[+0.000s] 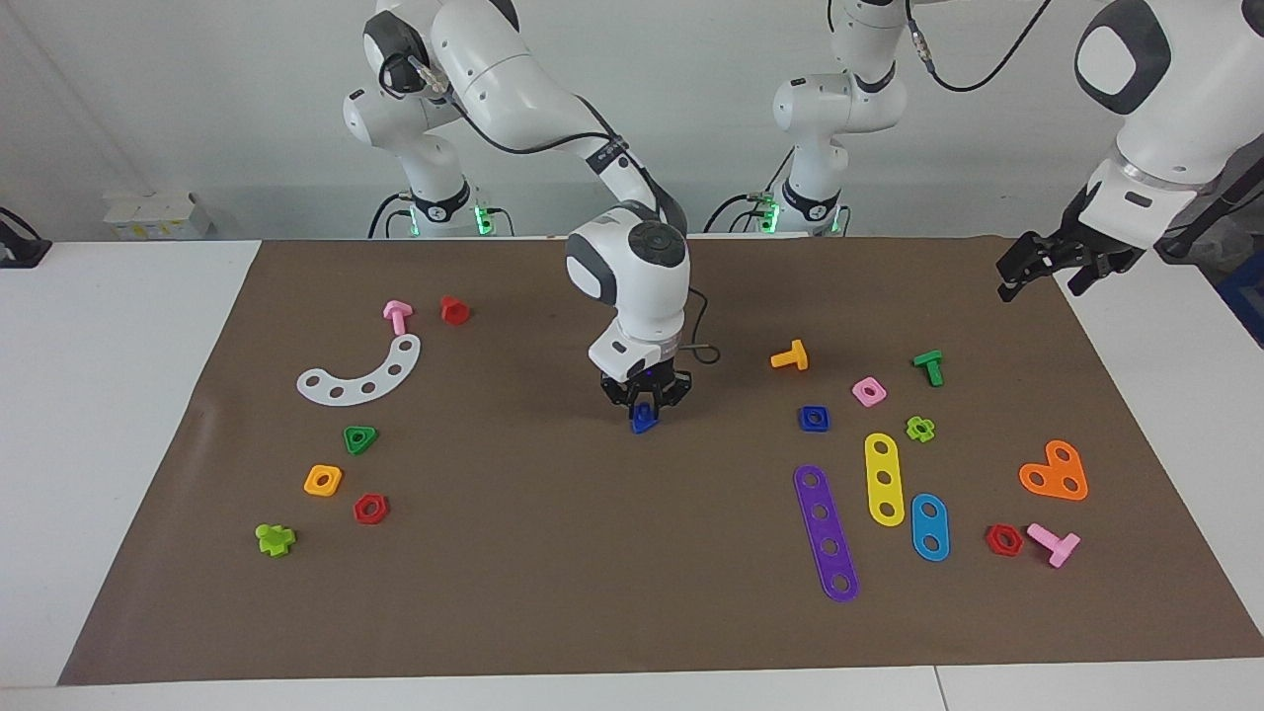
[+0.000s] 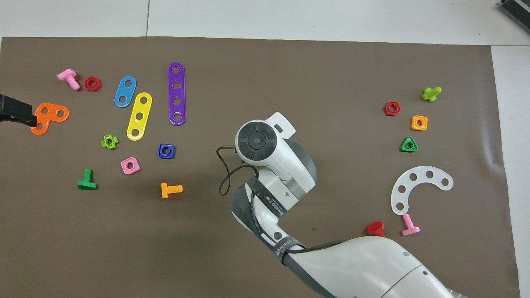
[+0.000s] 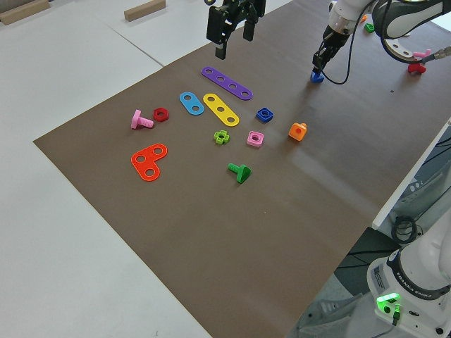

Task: Unscrew and place screws in storage area
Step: 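Grasp the blue triangle with the right gripper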

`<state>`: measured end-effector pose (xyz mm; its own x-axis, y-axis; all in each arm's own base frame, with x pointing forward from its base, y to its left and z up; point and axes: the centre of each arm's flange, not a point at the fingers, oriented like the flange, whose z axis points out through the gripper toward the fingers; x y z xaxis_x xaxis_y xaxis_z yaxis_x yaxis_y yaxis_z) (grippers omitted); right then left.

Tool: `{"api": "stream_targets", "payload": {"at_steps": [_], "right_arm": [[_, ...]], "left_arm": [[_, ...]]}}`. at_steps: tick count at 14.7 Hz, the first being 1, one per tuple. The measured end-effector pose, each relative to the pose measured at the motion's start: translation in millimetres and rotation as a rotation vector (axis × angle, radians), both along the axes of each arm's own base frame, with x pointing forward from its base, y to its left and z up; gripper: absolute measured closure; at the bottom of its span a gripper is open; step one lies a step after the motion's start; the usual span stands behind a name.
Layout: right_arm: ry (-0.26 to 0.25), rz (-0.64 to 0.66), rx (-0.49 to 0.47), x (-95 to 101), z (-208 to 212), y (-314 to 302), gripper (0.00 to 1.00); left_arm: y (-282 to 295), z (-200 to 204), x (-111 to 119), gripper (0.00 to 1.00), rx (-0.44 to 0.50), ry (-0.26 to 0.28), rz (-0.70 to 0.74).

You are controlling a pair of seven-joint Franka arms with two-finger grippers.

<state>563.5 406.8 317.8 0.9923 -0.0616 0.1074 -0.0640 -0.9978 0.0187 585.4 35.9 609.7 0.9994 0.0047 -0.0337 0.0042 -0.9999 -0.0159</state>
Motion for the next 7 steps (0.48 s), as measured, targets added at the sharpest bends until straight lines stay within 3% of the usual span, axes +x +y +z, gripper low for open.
{"api": "stream_targets", "payload": {"at_steps": [4,7], "right_arm": [[-0.016,-0.015,0.006,5.2,13.0,-8.8,0.81],[-0.005,-0.041,-0.014,18.2,16.4,-61.9,0.81]], "left_arm": [[0.0,-0.1,0.0,0.00,0.000,0.000,0.000],[0.0,-0.1,0.0,0.00,0.000,0.000,0.000]]}}
